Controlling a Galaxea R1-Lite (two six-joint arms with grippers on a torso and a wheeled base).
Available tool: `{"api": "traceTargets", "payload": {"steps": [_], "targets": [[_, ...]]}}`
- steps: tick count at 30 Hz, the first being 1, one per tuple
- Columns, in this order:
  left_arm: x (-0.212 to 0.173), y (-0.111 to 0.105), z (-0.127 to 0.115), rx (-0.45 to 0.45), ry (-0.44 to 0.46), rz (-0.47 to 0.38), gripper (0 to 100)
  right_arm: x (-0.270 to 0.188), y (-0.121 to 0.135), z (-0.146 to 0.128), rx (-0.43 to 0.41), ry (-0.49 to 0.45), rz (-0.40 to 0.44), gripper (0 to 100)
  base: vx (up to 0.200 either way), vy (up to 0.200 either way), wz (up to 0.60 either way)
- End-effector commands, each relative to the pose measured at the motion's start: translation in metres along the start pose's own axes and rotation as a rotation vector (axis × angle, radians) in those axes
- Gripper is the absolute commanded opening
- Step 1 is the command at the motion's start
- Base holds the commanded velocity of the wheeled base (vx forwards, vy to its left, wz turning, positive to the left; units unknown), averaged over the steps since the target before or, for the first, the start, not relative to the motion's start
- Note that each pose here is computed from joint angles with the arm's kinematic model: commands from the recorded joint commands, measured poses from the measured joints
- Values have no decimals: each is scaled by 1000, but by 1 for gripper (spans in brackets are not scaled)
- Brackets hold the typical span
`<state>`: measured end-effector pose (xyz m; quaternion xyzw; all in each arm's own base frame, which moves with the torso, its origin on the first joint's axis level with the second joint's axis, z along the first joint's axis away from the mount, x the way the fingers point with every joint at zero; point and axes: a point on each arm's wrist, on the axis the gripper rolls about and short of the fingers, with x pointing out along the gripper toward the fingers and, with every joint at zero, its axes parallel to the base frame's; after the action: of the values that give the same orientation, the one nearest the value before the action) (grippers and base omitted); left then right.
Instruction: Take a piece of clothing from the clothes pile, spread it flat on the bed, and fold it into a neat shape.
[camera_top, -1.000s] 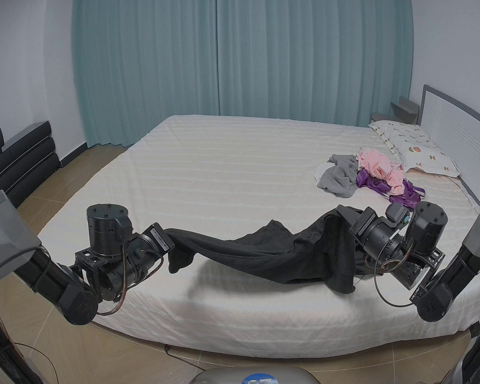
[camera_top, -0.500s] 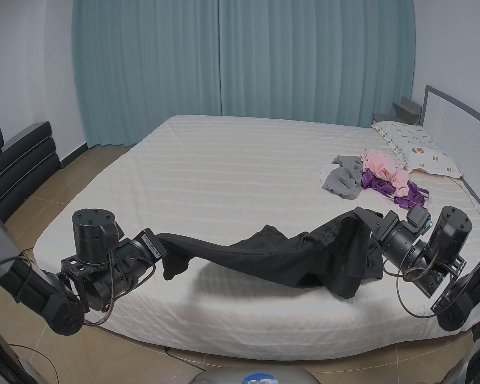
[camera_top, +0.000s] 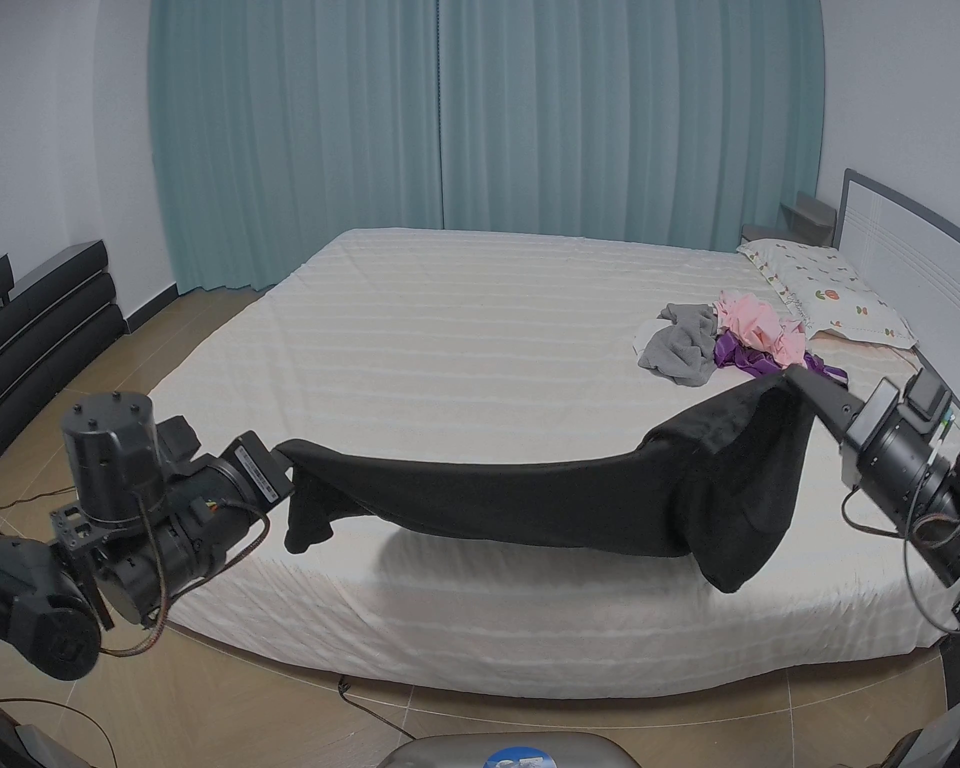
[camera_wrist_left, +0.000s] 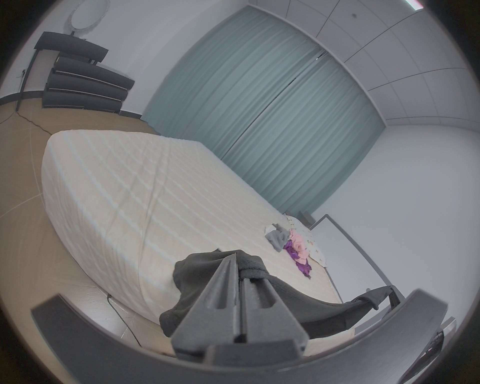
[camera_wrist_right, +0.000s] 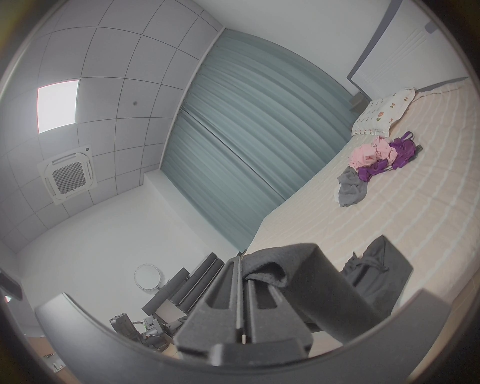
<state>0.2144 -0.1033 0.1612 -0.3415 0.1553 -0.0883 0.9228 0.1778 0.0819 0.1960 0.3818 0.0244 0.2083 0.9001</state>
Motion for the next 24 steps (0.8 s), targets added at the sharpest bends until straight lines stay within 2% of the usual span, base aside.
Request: {"api": "traceTargets", "payload": {"steps": [1,4,5,7,12,16,17,20,24], "targets": [[-49,-33,44,-9,-133,-150,0,-35,51,53,3,-140,152,0,0,0,0],[-53,-40,53,11,-140,-149,0,-29,60,64,0,-150,137,0,0,0,0],[-51,-47,61,32,-130,-131,0,-19,68,78,-3,-185,138,0,0,0,0],[-48,-54,69,34,-129,-128,0,-9,74,88,-7,-215,146,0,0,0,0],[-10,-62,78,34,-111,-93,0,42,73,94,-18,-219,113,0,0,0,0],[45,-65,80,31,-92,-28,0,102,45,83,-48,-187,8,0,0,0,0],[49,-64,79,34,-87,-21,0,106,43,81,-50,-182,2,0,0,0,0],[91,-52,71,36,-54,38,0,146,15,64,-60,-171,-90,0,0,0,0],[127,-41,68,34,-50,76,0,174,-2,54,-78,-163,-117,0,0,0,0]]}}
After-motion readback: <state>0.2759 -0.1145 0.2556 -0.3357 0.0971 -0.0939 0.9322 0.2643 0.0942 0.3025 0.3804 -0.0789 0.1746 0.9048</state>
